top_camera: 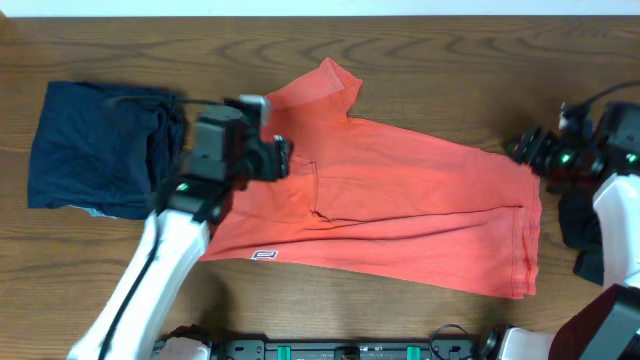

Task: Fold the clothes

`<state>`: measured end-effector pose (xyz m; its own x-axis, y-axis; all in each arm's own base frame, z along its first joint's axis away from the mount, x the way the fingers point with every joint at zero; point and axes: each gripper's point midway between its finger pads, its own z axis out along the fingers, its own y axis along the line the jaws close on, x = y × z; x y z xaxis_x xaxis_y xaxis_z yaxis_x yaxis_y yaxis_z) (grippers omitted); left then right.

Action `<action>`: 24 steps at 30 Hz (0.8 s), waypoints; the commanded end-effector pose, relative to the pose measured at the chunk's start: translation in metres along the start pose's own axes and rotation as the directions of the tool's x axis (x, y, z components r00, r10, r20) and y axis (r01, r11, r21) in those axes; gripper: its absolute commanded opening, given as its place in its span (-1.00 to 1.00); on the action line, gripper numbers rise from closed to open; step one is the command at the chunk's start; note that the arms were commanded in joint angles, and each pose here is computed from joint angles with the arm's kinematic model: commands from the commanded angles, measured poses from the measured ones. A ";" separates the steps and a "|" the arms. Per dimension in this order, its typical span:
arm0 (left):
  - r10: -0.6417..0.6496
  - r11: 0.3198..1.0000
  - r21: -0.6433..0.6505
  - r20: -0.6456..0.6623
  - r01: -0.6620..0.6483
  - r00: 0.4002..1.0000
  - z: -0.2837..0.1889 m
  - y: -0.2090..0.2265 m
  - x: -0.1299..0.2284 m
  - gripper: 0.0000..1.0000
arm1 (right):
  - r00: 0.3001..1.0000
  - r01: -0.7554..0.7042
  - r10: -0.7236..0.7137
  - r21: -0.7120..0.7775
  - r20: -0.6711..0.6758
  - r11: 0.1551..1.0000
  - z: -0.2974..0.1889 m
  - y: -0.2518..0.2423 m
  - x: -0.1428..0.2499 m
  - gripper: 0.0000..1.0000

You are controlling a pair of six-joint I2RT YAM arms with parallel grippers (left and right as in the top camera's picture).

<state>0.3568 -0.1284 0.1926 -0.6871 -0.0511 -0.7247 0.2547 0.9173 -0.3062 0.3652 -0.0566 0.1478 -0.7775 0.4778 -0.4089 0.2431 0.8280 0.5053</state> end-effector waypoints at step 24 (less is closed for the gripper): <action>0.110 0.993 0.047 0.001 -0.110 0.994 0.198 0.029 -0.068 0.58 | 0.990 0.137 -0.135 0.060 -0.034 0.989 0.004 0.016 -0.021 0.72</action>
<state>0.5397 -0.1609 0.1210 -0.6643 0.0283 -0.7469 0.3197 0.9140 -0.2498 0.3860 -0.0533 0.1694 -0.8076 0.3645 -0.4637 0.1722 0.8976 0.4057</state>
